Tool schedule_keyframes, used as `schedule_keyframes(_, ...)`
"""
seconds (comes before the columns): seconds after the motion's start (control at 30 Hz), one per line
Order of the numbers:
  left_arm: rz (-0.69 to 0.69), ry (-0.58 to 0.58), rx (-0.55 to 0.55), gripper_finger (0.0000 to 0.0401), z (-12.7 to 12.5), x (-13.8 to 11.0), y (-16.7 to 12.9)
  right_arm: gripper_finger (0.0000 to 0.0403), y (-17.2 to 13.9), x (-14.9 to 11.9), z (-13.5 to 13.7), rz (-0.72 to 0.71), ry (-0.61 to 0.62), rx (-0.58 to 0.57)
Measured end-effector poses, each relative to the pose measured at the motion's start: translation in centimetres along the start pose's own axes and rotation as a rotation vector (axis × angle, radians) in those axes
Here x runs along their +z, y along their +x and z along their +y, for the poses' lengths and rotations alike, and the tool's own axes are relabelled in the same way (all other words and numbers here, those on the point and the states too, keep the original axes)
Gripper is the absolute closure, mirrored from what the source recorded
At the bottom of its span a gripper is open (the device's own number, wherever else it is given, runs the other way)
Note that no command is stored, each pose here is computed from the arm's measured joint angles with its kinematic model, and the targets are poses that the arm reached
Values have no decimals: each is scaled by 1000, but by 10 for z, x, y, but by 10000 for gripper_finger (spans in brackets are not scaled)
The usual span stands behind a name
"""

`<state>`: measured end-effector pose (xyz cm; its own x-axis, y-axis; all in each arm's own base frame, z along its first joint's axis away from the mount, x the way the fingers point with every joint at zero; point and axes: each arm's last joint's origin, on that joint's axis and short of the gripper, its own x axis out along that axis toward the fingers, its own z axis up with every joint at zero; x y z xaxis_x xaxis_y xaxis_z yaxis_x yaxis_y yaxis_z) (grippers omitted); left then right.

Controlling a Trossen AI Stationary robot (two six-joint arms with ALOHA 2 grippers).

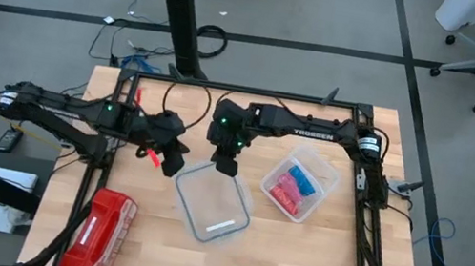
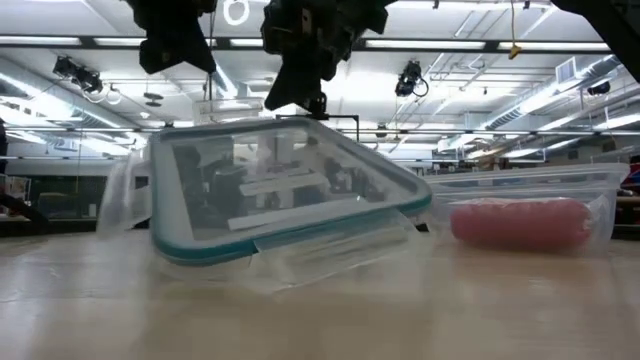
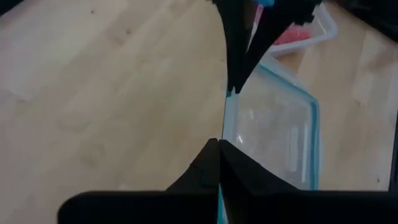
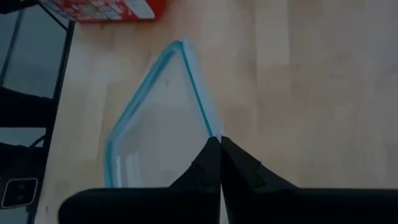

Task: Roll bandage
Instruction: Close the lid of the tupperware

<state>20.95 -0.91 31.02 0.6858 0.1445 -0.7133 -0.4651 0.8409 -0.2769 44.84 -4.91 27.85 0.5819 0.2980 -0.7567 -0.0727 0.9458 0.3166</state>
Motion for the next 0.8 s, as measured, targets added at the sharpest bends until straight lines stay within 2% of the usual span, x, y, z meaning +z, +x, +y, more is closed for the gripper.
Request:
schedule_keyframes(0.1,3,9,-18,362,2,6,-2,403,-10,4,1,7,10,-5)
schedule_keyframes(0.2,19,23,-59,316,4,10,-5,403,-19,10,4,0,7,-5)
schedule_keyframes(0.4,45,113,-117,236,5,11,-5,403,-34,18,11,-14,10,0)
schedule_keyframes(0.53,46,134,-127,224,4,11,-5,403,-39,21,17,-11,5,6)
schedule_keyframes(0.8,54,214,-160,232,3,11,-5,403,-48,27,24,-37,8,39)
